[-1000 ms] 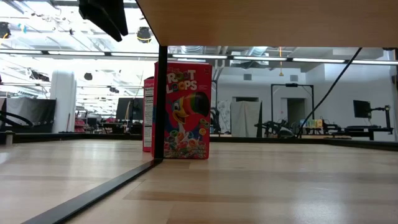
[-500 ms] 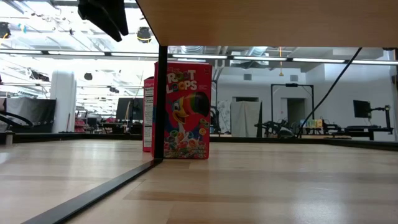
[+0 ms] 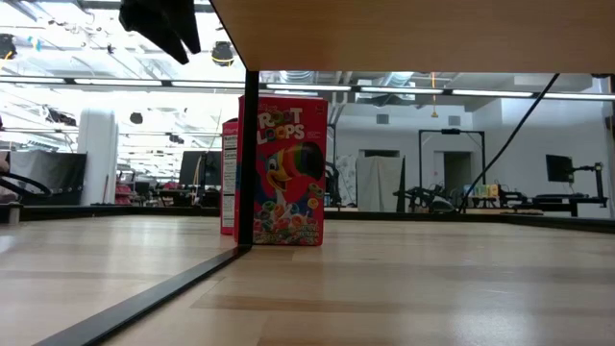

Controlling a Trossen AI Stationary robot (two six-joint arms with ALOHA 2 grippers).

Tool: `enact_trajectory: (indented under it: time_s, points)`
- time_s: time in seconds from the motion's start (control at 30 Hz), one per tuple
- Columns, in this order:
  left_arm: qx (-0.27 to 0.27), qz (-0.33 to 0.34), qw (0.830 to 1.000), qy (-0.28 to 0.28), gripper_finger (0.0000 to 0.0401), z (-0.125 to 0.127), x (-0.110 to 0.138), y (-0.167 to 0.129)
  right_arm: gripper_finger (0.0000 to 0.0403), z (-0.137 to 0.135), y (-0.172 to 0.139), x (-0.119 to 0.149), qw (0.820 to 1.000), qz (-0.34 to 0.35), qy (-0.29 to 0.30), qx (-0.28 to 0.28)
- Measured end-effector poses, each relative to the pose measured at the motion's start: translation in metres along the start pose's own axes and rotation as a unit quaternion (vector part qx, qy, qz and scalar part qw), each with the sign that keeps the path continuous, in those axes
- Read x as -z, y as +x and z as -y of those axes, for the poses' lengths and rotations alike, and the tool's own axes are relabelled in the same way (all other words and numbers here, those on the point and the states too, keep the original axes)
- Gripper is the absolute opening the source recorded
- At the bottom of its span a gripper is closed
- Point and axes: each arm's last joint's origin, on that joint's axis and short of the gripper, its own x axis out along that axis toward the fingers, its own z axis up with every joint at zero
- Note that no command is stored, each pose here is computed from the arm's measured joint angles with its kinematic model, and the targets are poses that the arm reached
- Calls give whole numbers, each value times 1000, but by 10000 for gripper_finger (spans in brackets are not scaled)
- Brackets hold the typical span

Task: Stack cereal on shelf
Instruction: Put the red cereal box on the bottom right shelf

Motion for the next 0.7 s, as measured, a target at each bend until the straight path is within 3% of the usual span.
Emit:
enact_trajectory:
  time_s: [0.2,0.37,0.7]
  points:
    - [59,4,998,1,250,7,-5,-1,7,-3,-18,-7,999,31,-14,-18]
    - [44,13,999,4,242,6,-6,0,5,-19,8,-9,999,11,-37,-27]
    - [37,15,999,21,240,5,-5,0,5,-34,20,-3,999,-18,-34,6]
